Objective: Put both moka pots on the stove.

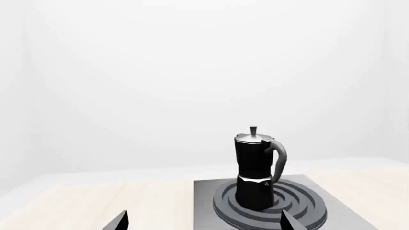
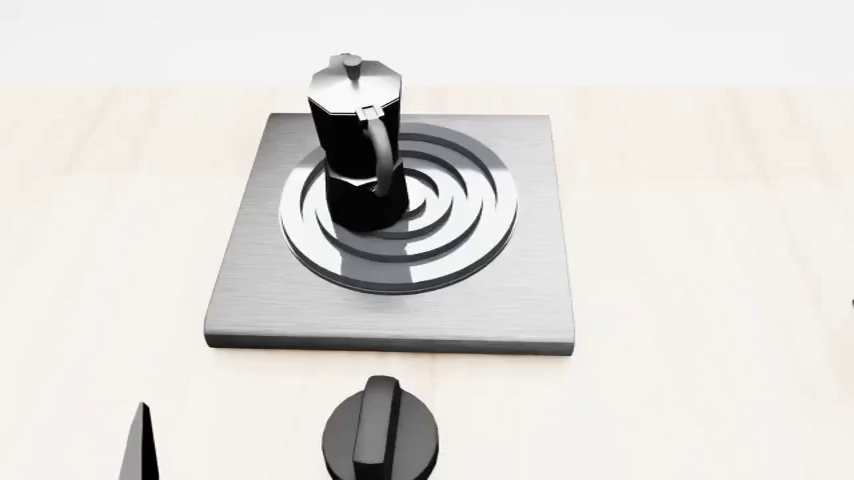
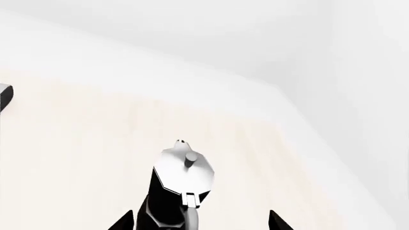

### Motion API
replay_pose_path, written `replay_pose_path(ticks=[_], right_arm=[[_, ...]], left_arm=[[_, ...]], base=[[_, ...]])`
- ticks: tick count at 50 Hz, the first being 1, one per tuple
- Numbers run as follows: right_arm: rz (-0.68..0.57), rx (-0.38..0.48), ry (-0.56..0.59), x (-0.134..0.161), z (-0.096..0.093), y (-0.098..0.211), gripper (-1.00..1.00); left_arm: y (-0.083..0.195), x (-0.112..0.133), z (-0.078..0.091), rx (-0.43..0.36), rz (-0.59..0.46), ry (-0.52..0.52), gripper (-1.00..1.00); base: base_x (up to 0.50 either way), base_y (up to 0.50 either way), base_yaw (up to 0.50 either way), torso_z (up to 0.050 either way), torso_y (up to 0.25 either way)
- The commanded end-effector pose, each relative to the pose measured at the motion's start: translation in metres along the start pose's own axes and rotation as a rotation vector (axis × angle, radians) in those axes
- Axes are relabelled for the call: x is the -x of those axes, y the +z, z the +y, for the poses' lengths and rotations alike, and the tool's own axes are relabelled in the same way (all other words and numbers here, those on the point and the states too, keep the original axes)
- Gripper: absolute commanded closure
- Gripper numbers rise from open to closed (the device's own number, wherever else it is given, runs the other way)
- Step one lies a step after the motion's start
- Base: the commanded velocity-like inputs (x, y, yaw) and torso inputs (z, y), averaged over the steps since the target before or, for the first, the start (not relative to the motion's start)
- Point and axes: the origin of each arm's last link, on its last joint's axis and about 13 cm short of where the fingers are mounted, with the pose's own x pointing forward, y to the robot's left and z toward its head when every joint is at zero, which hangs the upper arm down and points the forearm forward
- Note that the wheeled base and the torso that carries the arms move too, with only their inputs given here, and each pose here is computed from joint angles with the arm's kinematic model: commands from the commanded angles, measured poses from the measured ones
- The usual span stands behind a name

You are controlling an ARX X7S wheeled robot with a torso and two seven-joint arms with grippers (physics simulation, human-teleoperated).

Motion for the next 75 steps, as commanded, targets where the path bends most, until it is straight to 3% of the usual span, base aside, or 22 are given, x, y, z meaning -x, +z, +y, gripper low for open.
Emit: replay_pose_path(ticks=[1,27,52,75], right_arm=[[0.098,-0.022,-0.006,-0.013,-0.007,-0.002,-1.0],[0.12,-0.067,-0.031,-0.039,0.0,-0.026,-1.0],[0.13,-0.081,-0.027,-0.04,0.008,-0.035,-1.0],[0.11,-0.094,-0.052,-0.05,0.01,-0.044,-1.0]], left_arm=[[0.0,0.0,-0.001,-0.001,0.003,-0.006,-1.0],[-0.002,0.0,-0.001,-0.011,0.005,-0.014,-1.0],[-0.003,0.0,-0.003,-0.014,0.007,-0.021,-1.0],[-0.005,0.0,-0.004,-0.013,0.005,-0.028,-1.0]], base=[[0.0,0.0,0.0,0.0,0.0],[0.0,0.0,0.0,0.0,0.0],[0.0,0.0,0.0,0.0,0.0],[0.0,0.0,0.0,0.0,-0.136]])
